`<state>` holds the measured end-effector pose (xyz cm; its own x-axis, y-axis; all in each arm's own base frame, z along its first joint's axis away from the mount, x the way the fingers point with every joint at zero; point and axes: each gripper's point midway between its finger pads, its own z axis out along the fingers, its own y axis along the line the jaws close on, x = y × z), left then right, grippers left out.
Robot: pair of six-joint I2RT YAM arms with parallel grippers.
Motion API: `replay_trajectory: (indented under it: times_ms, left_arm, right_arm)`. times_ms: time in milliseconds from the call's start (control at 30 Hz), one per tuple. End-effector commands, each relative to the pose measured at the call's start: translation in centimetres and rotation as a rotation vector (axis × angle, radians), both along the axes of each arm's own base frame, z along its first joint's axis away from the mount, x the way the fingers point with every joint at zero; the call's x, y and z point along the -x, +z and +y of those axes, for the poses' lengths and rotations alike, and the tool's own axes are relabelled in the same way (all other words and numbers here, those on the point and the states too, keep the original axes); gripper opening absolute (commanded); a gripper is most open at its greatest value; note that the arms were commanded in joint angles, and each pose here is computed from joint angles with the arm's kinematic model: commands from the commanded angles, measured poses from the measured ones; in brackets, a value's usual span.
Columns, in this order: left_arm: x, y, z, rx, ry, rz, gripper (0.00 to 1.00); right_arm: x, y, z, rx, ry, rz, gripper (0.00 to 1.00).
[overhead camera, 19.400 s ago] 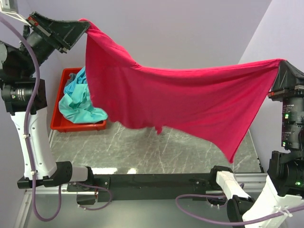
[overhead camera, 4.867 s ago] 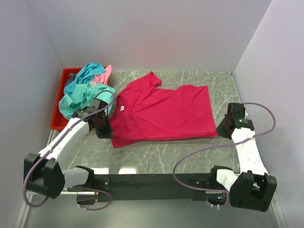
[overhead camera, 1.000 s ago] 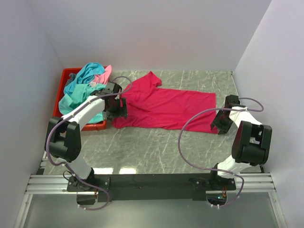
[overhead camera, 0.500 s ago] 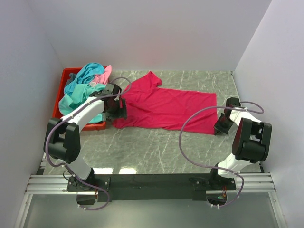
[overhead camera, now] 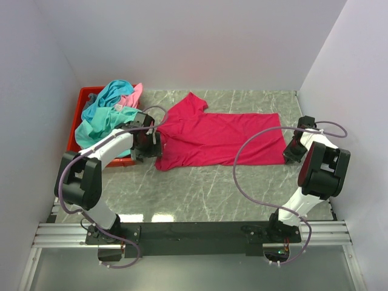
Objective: Fold and stack the t-shirts
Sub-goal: Fold the tshirt
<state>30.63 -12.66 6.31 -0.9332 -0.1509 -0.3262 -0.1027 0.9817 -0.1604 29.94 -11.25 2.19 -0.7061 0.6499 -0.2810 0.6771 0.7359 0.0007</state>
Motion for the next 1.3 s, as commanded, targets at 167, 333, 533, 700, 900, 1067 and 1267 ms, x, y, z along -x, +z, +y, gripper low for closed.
replay_trajectory:
  times_ms: [167, 333, 533, 700, 900, 1067, 1267]
  left_arm:
    - [-0.3, 0.8, -4.0, 0.154, -0.075, -0.036, 0.81]
    - [0.1, -0.2, -5.2, 0.194, -0.086, -0.015, 0.76]
    - [0.5, -1.5, -5.1, 0.178, -0.084, 0.013, 0.56]
    - [0.8, -2.2, -5.1, 0.176, -0.094, 0.03, 0.42]
    - [1.4, -3.0, -5.3, 0.196, -0.095, 0.053, 0.24]
    - [1.2, -3.1, -4.6, 0.154, -0.085, 0.047, 0.0]
    - [0.1, -1.4, -3.4, 0.095, -0.094, 0.019, 0.0]
  right_arm:
    - [-0.3, 0.5, -1.3, 0.042, -0.013, -0.008, 0.0]
    - [-0.4, 0.5, -1.2, 0.037, -0.013, -0.012, 0.0]
    - [-0.4, 0.5, -1.1, 0.033, -0.011, -0.015, 0.0]
    - [-0.3, 0.3, -1.1, 0.034, -0.017, -0.012, 0.0]
    - [-0.3, 0.2, -1.2, 0.035, -0.017, -0.011, 0.0]
    - [-0.4, 0.3, -1.4, 0.039, -0.02, -0.011, 0.0]
    - [0.1, 0.5, -2.0, 0.068, -0.019, 0.007, 0.0]
